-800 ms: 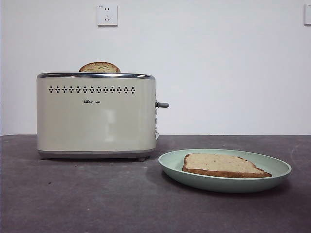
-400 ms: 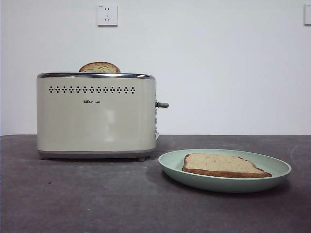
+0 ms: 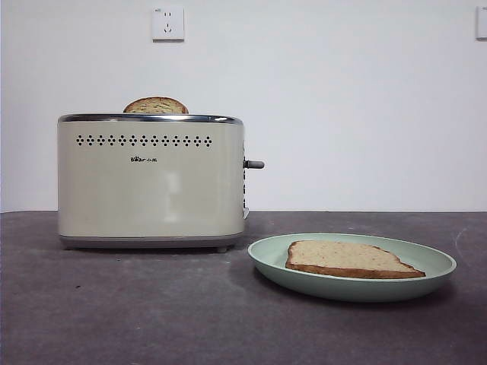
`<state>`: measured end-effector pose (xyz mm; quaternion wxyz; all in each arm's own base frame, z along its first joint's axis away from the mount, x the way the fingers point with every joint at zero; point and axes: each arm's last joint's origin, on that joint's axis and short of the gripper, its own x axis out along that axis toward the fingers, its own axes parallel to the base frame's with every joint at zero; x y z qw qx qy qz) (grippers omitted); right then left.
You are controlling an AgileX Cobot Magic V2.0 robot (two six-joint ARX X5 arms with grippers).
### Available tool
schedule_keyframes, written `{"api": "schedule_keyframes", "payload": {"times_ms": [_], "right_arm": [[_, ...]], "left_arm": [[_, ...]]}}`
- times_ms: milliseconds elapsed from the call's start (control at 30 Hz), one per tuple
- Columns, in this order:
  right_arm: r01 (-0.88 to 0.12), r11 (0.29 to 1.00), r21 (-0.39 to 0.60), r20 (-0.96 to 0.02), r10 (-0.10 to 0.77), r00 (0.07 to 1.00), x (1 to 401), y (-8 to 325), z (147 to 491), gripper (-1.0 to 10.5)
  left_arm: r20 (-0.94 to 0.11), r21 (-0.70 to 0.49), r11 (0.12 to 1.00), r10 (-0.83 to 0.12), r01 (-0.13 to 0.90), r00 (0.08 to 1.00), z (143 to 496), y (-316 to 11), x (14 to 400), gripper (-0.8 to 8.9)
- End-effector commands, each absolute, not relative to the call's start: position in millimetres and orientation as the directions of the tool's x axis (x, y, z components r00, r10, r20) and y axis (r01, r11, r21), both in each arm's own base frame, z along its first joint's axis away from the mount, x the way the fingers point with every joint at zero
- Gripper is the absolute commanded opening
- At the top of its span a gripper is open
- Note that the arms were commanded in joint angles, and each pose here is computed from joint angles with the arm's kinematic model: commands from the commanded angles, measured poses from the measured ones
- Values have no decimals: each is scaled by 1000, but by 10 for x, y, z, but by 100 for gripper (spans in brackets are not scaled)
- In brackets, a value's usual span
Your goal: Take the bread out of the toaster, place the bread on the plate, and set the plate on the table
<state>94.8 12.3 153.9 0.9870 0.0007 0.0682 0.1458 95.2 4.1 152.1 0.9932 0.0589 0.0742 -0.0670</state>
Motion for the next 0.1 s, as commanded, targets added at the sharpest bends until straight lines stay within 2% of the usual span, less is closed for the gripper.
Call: {"api": "schedule_keyframes", "payload": {"times_ms": [33, 100], "right_arm": [[-287, 957, 37, -155, 289, 945, 949, 125, 1496, 2], [-287, 957, 37, -155, 289, 945, 949, 125, 1496, 2]], "left_arm": [[-161, 101, 985, -126, 143, 979, 1484, 40, 957, -3], [-161, 101, 985, -126, 143, 979, 1484, 40, 957, -3]]}}
